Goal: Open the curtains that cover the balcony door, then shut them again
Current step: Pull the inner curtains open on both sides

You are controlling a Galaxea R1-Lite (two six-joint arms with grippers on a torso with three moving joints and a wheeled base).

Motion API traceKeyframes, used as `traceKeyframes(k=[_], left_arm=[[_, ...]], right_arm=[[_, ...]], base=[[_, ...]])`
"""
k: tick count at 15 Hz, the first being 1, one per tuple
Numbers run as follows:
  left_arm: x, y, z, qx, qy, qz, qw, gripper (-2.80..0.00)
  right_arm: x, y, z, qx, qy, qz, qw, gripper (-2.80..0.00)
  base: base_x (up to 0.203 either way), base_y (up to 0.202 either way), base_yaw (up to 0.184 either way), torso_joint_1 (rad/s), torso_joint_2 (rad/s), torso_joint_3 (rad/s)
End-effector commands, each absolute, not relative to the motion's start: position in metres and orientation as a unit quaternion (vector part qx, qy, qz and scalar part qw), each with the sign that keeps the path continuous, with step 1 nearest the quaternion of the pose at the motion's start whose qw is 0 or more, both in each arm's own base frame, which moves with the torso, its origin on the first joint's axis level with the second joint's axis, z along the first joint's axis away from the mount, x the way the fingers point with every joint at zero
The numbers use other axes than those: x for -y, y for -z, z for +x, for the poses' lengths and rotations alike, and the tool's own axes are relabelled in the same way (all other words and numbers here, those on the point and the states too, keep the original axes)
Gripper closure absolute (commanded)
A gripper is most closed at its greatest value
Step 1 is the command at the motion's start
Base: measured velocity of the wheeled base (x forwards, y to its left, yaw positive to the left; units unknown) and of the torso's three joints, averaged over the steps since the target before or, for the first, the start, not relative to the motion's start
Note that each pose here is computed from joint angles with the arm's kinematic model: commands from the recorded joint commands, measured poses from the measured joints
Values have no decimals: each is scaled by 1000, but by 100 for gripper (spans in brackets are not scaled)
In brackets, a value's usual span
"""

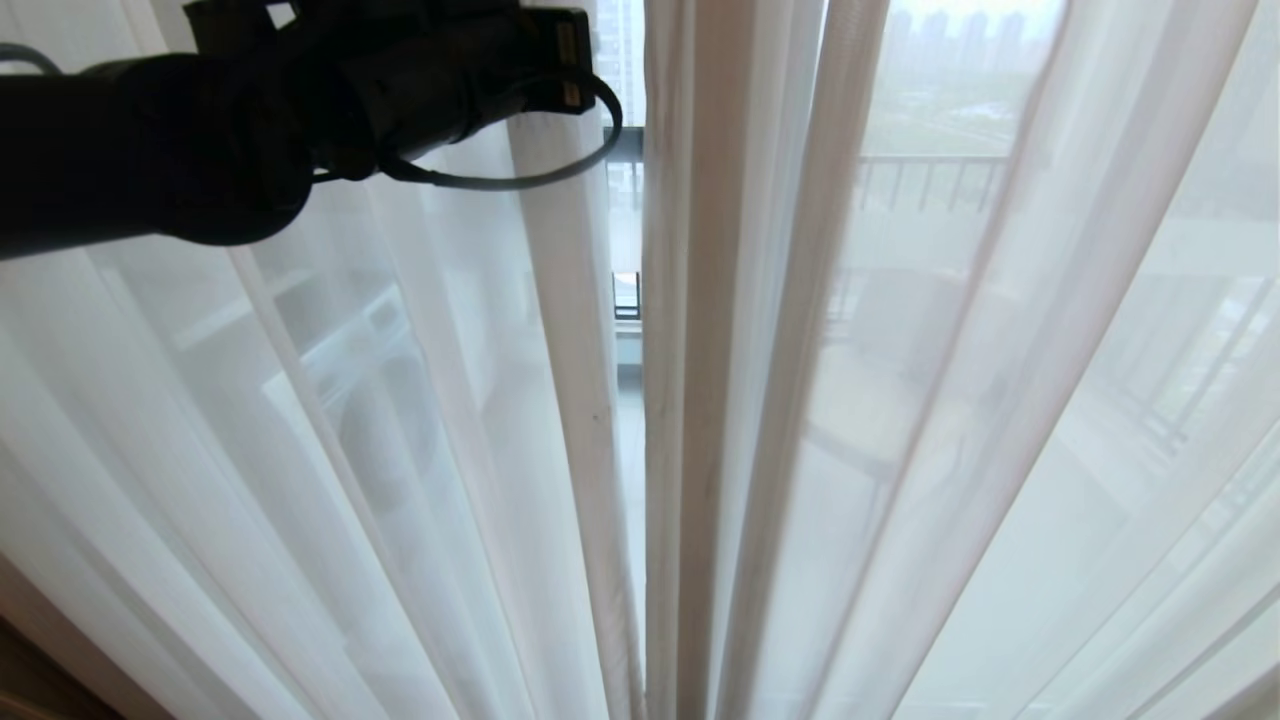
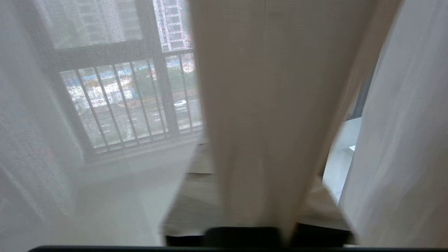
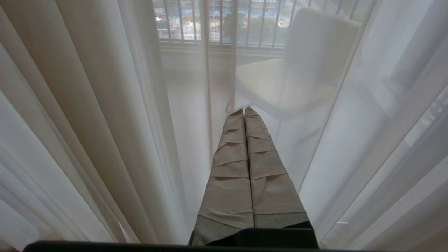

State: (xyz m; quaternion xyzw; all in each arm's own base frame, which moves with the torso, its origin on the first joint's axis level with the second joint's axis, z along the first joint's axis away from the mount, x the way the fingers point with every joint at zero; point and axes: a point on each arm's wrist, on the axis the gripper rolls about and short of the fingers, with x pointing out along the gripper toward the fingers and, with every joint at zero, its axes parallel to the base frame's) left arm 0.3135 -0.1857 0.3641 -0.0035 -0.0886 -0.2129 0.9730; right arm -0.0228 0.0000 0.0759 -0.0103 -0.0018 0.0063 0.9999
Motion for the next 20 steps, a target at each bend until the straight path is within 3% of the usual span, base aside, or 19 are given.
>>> traceKeyframes(k=[1, 10, 20], left_arm=[[182, -366, 313, 92, 197, -4, 976, 0], [151, -376, 325, 136, 122, -16, 983, 0], [83, -391, 325, 155, 26, -9, 988, 0]], right_arm=[[0, -76, -23, 2, -7, -11, 1000, 0], [0, -76, -23, 2, -7, -11, 1000, 0], [0, -76, -23, 2, -7, -11, 1000, 0]], base=[[0, 0, 0, 0, 0, 0], [0, 0, 0, 0, 0, 0], [0, 0, 0, 0, 0, 0]])
